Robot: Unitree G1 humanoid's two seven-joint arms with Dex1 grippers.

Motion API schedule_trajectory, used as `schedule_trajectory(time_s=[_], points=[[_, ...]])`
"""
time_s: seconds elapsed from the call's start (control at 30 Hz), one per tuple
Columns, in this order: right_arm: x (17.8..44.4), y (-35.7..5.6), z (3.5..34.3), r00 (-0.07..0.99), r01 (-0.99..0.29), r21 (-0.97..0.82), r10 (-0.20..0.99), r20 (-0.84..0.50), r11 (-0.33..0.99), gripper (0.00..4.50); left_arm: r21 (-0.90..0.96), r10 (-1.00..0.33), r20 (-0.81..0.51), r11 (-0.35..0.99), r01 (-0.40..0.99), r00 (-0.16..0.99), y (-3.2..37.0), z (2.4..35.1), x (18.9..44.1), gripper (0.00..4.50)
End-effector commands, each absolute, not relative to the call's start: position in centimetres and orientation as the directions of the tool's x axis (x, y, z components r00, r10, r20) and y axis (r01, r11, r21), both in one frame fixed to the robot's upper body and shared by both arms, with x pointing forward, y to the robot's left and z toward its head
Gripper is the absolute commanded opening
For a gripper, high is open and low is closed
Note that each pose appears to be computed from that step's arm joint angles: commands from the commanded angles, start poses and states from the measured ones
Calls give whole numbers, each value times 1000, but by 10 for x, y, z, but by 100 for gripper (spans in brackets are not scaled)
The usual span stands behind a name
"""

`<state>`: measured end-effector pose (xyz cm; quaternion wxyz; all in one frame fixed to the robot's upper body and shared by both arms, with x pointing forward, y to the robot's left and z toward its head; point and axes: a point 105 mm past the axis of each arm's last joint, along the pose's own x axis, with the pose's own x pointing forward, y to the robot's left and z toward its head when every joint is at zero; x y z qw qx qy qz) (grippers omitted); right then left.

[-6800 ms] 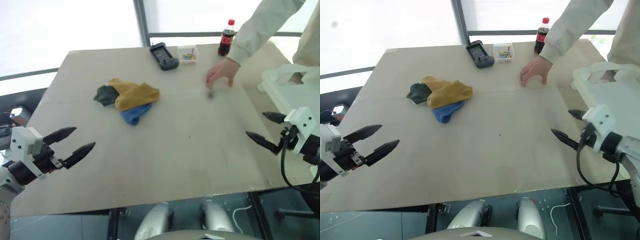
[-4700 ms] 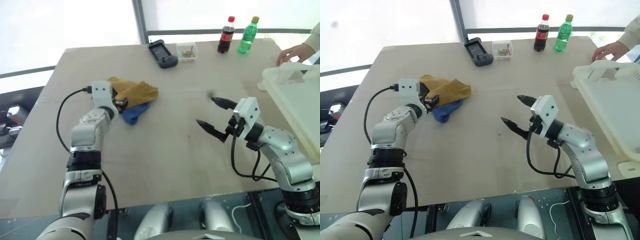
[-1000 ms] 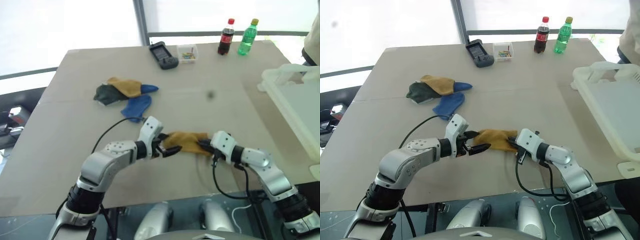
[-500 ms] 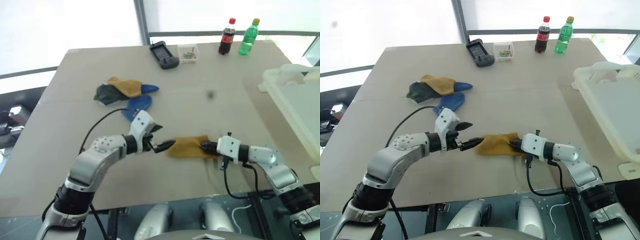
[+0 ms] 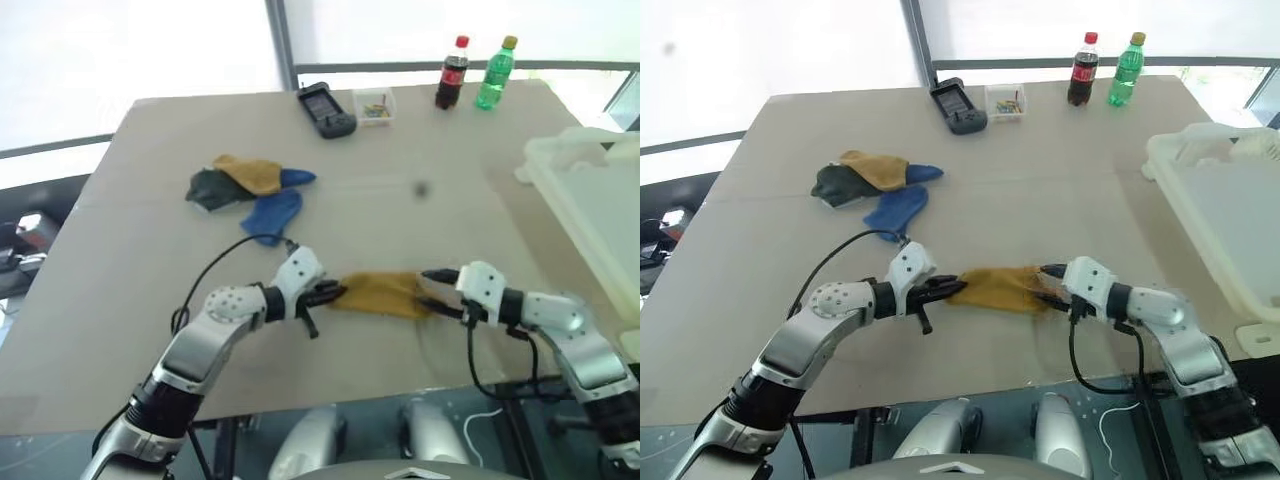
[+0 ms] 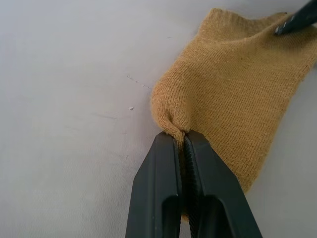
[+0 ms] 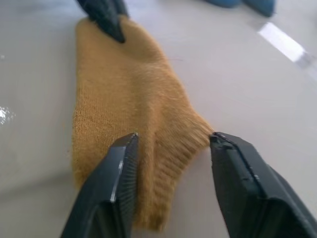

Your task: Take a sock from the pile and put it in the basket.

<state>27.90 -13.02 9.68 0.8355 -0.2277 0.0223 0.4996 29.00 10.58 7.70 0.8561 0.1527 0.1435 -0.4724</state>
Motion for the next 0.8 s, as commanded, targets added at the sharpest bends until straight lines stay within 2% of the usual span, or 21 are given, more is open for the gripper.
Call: schedule_trajectory(time_s=[0.03, 0.13, 0.4, 0.5, 0.6, 0.73, 0.77, 0.8], points=[[274, -126, 94, 486, -852, -361, 827, -282, 379, 141, 115, -738, -429, 527, 842, 520, 112, 67, 287, 0], [271, -125, 73, 458, -872, -358, 815, -355, 335, 5, 107, -737, -435, 528, 843, 517, 112, 65, 285, 0], [265, -148, 46, 443, -884, -370, 765, -467, 286, 5, 81, -726, -450, 546, 834, 519, 121, 64, 273, 0], [269, -147, 65, 486, -861, -359, 792, -369, 361, 5, 71, -735, -418, 559, 826, 534, 123, 72, 271, 0], [275, -138, 97, 511, -847, -302, 826, -238, 437, 5, 28, -769, -284, 590, 807, 573, 122, 101, 274, 0], [281, -122, 138, 492, -853, -267, 862, -121, 449, 127, 29, -756, -158, 639, 768, 635, 136, 142, 278, 147], [284, -119, 144, 499, -847, -272, 860, -105, 457, 187, 40, -743, -149, 655, 755, 652, 140, 147, 279, 204], [289, -114, 151, 503, -840, -279, 860, -82, 465, 227, 40, -723, -140, 678, 734, 676, 146, 152, 279, 240]])
